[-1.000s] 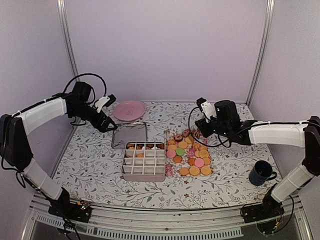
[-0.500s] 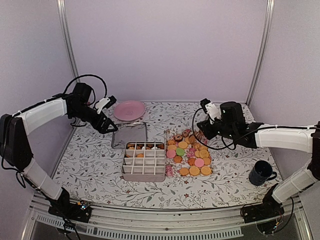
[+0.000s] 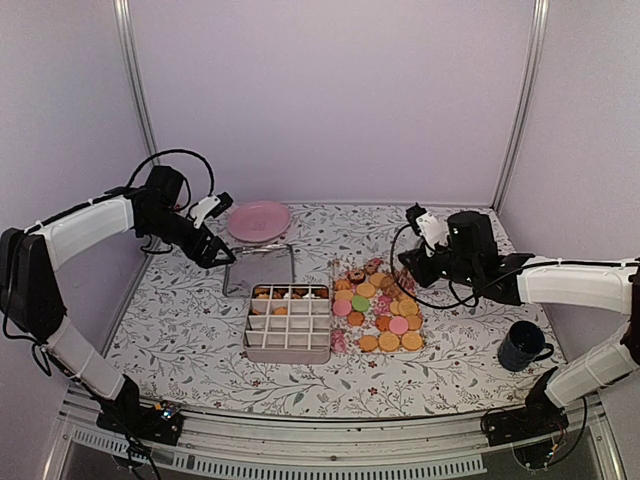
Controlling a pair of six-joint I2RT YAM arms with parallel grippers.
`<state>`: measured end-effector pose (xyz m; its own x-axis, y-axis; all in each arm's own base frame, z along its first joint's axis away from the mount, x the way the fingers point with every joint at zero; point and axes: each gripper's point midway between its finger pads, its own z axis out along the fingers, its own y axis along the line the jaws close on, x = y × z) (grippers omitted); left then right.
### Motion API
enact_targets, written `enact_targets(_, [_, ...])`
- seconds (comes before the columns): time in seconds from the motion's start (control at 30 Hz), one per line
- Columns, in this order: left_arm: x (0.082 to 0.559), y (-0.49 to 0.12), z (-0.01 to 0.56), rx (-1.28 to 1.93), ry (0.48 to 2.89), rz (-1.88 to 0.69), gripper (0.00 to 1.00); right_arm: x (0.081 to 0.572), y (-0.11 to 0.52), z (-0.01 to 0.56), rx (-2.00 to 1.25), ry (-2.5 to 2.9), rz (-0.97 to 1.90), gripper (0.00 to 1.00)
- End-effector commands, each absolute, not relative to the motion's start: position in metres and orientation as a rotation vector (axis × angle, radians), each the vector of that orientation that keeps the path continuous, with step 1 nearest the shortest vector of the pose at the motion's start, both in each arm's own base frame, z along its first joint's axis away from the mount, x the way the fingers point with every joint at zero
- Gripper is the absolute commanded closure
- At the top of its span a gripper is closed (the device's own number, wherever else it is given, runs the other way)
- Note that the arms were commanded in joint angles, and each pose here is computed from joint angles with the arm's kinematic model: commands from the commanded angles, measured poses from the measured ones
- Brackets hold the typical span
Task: Pack the cookies
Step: Pick up the fake cookies from the plate.
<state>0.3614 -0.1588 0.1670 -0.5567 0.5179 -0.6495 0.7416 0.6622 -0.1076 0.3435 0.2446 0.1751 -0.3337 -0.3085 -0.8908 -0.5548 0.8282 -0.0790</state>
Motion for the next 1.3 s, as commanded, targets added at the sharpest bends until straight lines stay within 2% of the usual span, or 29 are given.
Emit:
enact_targets(0.0, [0.364,-0.16,0.175,0.974,2.282,-0.521,0.01,0.345,0.244,0.181,-0.648,1.902,0.301,0.61])
enact_targets(0.43, [0.367,-0.16,0.18,0.969,2.272,-0.521,0.01,0.353,0.251,0.186,-0.733,1.846,0.251,0.6])
enact_targets(0.73, [0.367,-0.16,0.181,0.973,2.269,-0.517,0.01,0.35,0.255,0.161,-0.764,1.909,0.3,0.59])
enact_targets(0.83, [0.367,-0.16,0.181,0.974,2.269,-0.514,0.01,0.349,0.253,0.16,-0.743,1.923,0.322,0.64])
enact_targets(1.07, [0.368,-0.16,0.182,0.976,2.266,-0.512,0.01,0.348,0.25,0.19,-0.721,1.883,0.32,0.84])
enact_targets(1.27, [0.369,-0.16,0.18,0.977,2.27,-0.511,0.01,0.345,0.254,0.241,-0.719,1.796,0.349,0.85])
